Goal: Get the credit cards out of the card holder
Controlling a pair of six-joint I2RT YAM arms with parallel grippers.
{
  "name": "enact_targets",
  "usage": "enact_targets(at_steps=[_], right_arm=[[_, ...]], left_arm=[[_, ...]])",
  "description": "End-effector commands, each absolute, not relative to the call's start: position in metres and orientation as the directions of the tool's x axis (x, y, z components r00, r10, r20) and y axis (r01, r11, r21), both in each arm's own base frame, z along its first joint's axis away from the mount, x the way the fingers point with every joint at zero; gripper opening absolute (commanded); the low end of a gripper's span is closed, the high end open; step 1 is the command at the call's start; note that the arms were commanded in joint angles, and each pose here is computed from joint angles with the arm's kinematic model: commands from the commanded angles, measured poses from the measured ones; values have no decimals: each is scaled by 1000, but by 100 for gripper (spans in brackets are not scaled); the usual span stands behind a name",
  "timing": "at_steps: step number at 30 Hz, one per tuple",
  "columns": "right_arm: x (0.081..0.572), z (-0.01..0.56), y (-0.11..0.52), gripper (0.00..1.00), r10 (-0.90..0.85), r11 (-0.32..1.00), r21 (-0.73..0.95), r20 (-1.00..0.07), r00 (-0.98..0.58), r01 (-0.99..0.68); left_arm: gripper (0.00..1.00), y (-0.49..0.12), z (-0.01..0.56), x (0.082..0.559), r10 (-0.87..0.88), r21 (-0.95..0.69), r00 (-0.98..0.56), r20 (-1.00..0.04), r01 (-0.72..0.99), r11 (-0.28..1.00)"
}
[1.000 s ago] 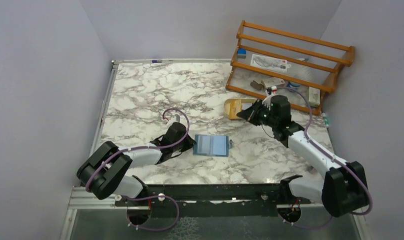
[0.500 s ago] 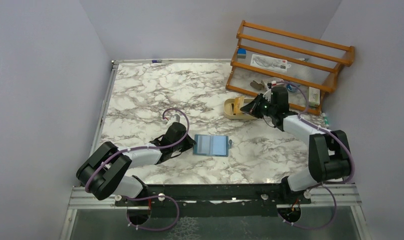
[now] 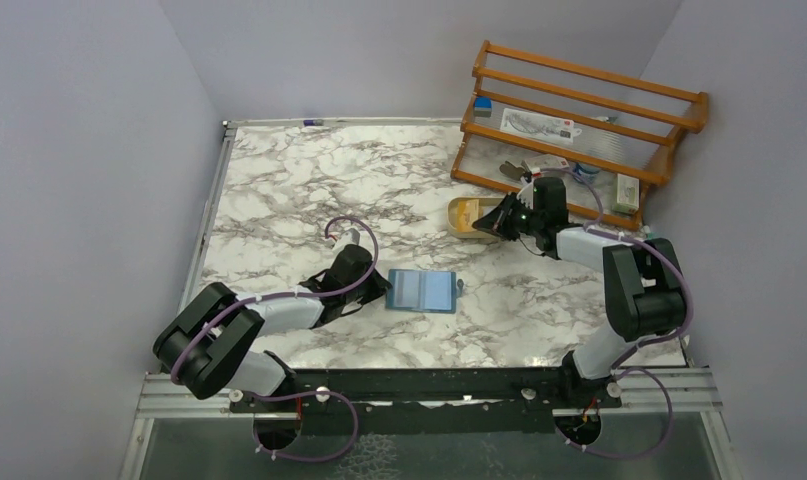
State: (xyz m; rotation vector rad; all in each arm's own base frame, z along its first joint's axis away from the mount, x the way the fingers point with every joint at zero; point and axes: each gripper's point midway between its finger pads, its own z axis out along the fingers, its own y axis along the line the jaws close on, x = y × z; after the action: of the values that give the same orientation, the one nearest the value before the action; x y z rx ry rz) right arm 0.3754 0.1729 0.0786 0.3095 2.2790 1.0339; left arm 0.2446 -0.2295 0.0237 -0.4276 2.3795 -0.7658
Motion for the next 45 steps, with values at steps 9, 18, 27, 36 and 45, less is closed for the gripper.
enact_targets(at_steps=[9,18,27,36,45], right_arm=[[395,79,171,1,441,676,735,-460,-770,-51],[410,86,170,1,464,652,756,-448,-764,-48],[408,86,175,1,439,636,768,-440,-783,-75],[407,88,177,19,385,656,749,-439,-812,-93],[417,106,159,42,369,752,657,-490,-790,-56]], left_arm=[[0,-226,20,248,-443,-580,-773,-453,-122,806],[0,-221,20,244,-449,-577,-770,-454,-130,806],[0,-220,18,243,-452,-577,-769,-451,-135,806],[0,-222,16,243,-447,-579,-777,-444,-131,804],[0,-223,18,243,-445,-580,-776,-446,-128,804]])
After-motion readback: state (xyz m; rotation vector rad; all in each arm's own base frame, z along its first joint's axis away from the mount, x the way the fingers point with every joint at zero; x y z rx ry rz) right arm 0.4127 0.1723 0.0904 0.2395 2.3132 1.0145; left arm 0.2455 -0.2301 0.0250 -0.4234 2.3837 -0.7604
